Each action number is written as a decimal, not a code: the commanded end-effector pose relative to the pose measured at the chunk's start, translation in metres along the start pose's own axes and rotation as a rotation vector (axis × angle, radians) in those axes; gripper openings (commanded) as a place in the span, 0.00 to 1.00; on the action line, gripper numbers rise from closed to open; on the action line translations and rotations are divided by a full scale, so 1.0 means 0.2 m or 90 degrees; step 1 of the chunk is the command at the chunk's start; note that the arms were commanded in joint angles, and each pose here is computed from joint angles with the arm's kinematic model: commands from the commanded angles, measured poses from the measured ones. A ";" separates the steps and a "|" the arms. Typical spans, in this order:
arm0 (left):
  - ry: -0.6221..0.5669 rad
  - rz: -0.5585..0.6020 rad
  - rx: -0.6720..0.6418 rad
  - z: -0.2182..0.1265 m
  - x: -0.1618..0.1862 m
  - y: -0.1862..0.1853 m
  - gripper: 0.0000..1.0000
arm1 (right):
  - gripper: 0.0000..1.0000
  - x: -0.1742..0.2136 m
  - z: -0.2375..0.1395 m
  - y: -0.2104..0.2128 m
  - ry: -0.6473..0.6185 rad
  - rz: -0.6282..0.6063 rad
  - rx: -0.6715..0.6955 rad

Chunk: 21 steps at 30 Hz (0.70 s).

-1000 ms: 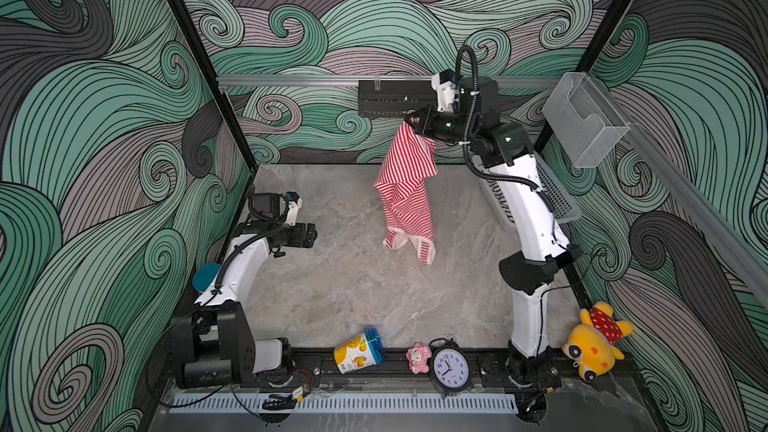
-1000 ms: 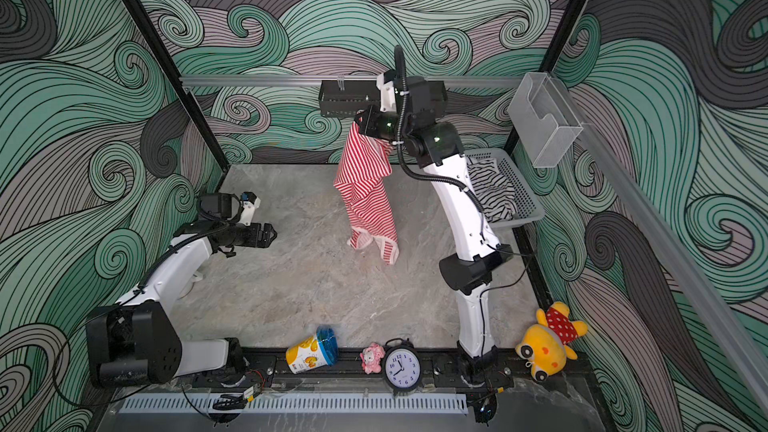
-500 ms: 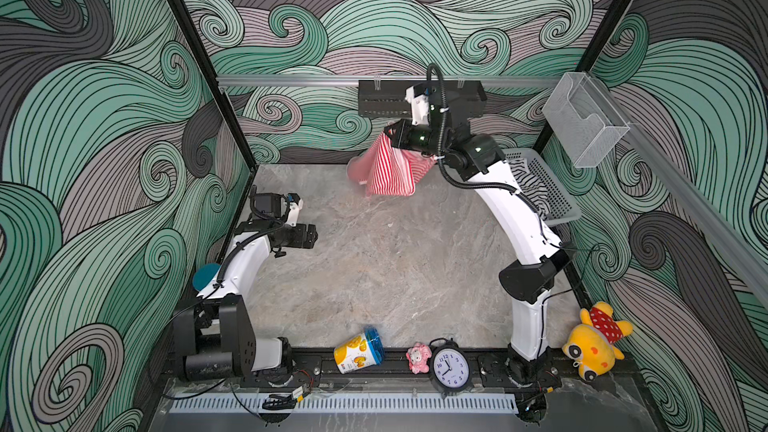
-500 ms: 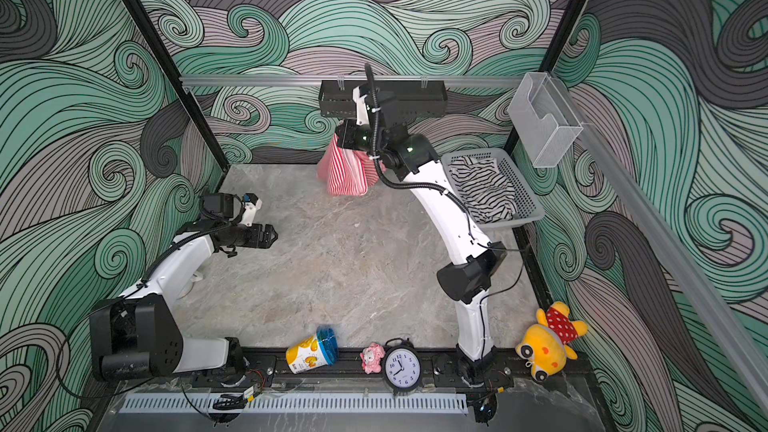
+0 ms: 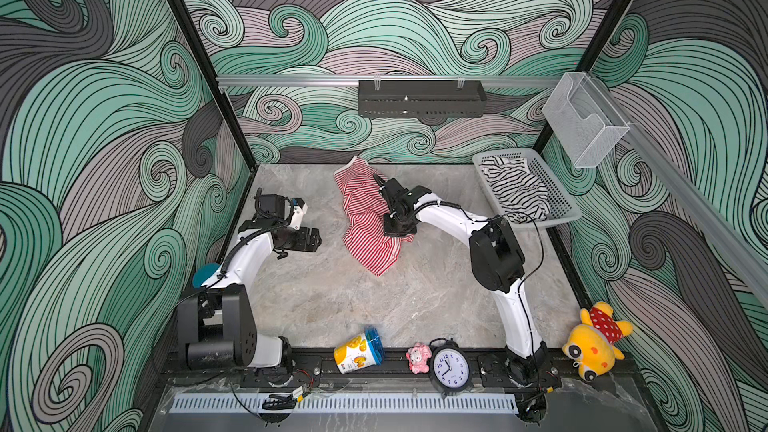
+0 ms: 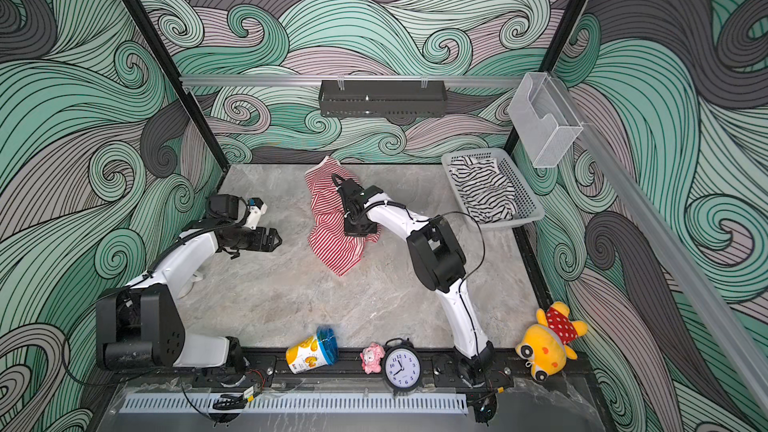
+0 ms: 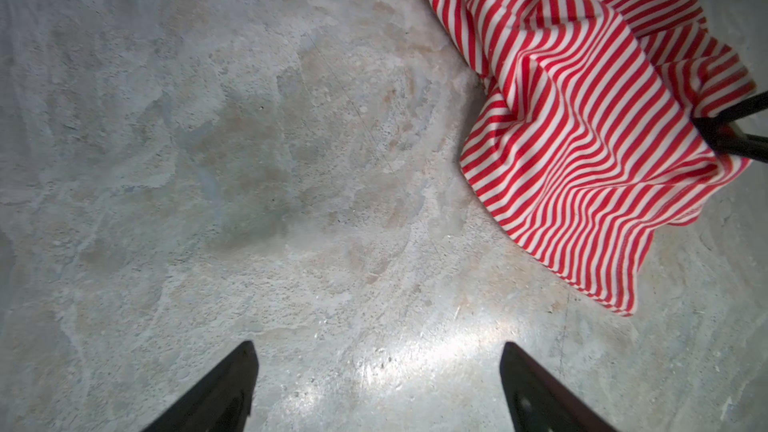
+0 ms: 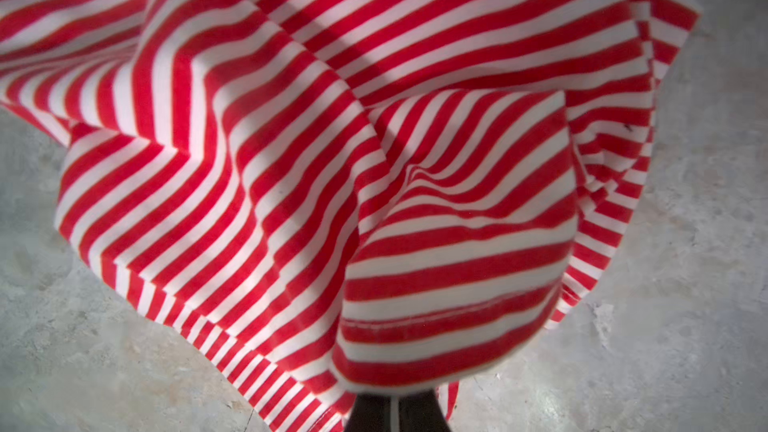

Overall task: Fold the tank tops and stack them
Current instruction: 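Lower the tank top onto the table center with the right gripper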

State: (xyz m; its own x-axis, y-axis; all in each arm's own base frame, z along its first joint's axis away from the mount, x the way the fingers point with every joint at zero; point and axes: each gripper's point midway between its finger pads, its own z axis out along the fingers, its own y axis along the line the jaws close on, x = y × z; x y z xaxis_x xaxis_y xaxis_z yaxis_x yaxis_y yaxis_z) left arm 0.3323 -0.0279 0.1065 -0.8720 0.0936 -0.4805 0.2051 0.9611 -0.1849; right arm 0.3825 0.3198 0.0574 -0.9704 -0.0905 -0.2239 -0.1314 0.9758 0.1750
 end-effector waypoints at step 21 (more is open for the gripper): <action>0.105 0.094 0.026 0.07 0.07 -0.17 0.82 | 0.17 0.30 -0.18 0.31 0.006 -0.040 -0.130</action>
State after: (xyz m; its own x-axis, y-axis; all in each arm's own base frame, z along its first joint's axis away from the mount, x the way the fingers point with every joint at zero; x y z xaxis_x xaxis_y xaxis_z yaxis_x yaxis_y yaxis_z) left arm 0.3174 -0.0670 0.0875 -0.8915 0.2679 -0.3654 0.3557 0.9134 -0.1981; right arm 0.3163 0.3558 0.1221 -0.9355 -0.1636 -0.3133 -0.2640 0.9128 0.3116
